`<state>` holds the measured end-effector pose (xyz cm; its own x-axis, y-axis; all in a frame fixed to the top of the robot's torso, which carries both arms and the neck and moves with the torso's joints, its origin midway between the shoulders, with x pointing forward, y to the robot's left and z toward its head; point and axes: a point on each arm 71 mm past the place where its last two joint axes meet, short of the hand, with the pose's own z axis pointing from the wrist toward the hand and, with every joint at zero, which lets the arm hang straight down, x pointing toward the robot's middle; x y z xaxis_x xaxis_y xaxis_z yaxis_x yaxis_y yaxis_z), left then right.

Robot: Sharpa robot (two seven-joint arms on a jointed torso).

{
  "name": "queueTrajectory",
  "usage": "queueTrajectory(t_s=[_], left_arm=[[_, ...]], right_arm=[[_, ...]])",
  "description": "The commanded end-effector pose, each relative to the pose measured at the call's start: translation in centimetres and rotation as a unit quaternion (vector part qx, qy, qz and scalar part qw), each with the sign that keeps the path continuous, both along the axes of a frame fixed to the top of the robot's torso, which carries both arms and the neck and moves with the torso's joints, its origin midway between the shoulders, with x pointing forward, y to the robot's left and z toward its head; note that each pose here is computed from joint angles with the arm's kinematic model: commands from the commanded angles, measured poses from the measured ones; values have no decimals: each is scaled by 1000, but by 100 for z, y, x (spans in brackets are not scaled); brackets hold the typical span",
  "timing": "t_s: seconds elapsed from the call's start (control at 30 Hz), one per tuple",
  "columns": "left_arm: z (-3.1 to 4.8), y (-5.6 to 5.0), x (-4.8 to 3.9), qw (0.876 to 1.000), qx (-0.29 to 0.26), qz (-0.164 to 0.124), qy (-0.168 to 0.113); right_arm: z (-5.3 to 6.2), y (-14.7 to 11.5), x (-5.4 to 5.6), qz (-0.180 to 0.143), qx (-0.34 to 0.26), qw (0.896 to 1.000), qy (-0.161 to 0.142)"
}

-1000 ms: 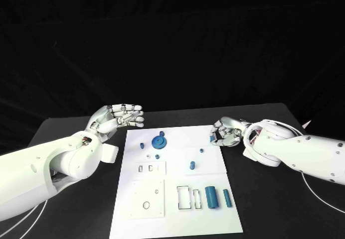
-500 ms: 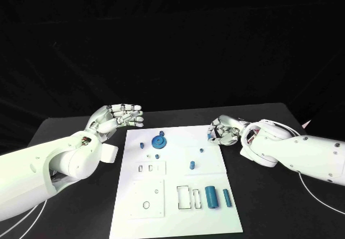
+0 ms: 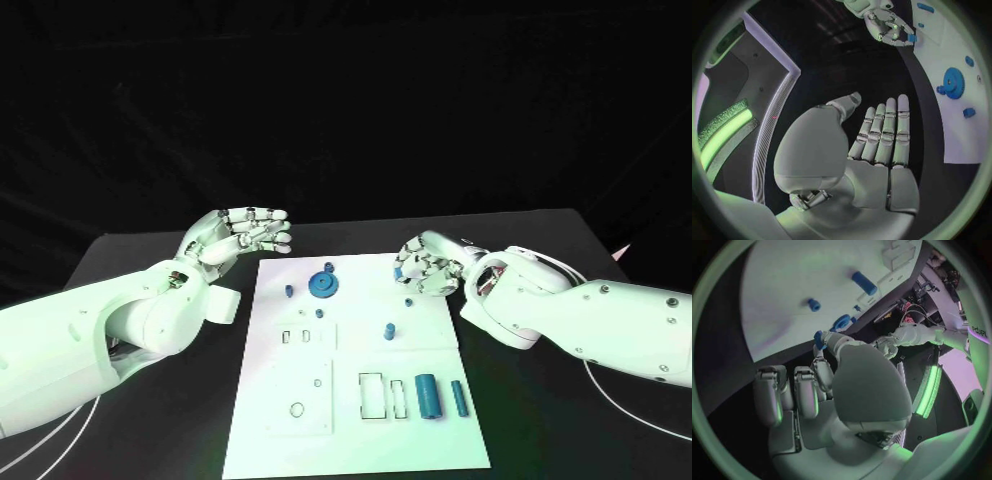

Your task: Assemble the parts on the task board

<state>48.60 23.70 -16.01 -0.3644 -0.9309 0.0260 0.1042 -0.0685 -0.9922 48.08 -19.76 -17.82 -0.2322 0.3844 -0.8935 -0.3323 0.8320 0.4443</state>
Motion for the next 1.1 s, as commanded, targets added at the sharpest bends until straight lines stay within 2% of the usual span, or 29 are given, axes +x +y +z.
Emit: queueTrajectory(t_s=[0.03,0.17,0.4,0.7,1.1], left_arm=[[8,-14,0,1000,-5,-6,-1],[3,-4,3,1000,-6,-5,0],[-9,5,7,1000,-6,-4,3],[-40,17,-8,1000,-4,-3,8],[-42,16,-21,1000,-4,-4,10]], right_arm=[[52,132,-41,-12,3,1000,-24],[68,426,-135,19,12,999,-25],[6,834,-283,57,16,998,-22],[-191,1241,-439,81,5,997,-11],[-422,1532,-556,114,-15,993,-13]])
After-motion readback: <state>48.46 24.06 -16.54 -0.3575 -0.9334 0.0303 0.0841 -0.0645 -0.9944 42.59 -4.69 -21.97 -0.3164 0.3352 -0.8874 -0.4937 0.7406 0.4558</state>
